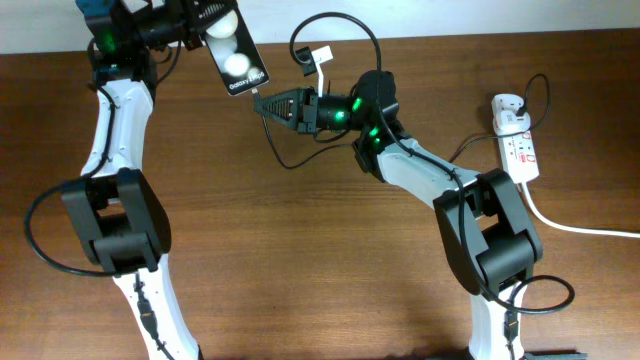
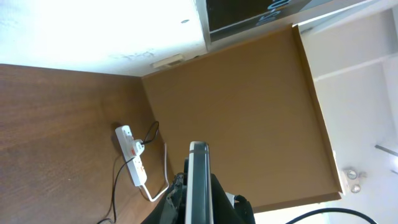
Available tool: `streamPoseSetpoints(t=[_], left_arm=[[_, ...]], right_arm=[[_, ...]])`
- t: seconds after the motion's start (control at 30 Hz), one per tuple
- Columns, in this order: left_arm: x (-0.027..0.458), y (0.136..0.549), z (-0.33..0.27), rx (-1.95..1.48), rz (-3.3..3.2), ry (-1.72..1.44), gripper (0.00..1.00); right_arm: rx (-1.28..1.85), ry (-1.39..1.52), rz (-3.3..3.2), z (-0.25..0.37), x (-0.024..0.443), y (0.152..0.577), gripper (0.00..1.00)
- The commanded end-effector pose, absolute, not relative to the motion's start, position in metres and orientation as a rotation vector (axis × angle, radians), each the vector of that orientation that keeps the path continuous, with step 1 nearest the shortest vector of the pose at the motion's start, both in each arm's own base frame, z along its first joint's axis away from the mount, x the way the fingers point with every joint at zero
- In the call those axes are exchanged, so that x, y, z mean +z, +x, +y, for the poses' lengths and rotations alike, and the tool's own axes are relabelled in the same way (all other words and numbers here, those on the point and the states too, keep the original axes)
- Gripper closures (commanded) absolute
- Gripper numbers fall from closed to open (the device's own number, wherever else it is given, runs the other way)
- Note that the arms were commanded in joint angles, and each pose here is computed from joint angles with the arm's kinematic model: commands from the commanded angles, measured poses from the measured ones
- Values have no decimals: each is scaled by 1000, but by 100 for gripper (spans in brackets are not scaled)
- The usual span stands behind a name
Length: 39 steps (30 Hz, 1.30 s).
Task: Plug charger to phone and switch on socket
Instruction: 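Align the plug tip under the phone port with the right gripper, then push the plug up into the phone port with the right gripper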
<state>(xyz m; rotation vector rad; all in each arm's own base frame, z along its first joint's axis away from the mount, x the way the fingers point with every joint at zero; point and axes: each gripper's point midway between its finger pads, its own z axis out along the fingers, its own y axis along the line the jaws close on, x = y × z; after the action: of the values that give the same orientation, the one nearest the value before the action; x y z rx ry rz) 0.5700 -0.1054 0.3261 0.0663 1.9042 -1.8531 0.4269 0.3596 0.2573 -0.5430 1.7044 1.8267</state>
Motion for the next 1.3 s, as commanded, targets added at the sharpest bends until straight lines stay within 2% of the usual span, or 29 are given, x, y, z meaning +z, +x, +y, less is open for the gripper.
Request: streamPoseSetpoints(t=[0.0,0.33,1.27], left_arm=[[335,568,-109,-1834,1884,108,100],[335,571,-108,-1867,1900,28,100],[334,558,-127,-1912,1937,118,100]], right_arm=[[1813,-545,1694,356,257,430,96],[1813,-545,1694,356,257,430,96],[1845,-490,1722,356,258,432,96]])
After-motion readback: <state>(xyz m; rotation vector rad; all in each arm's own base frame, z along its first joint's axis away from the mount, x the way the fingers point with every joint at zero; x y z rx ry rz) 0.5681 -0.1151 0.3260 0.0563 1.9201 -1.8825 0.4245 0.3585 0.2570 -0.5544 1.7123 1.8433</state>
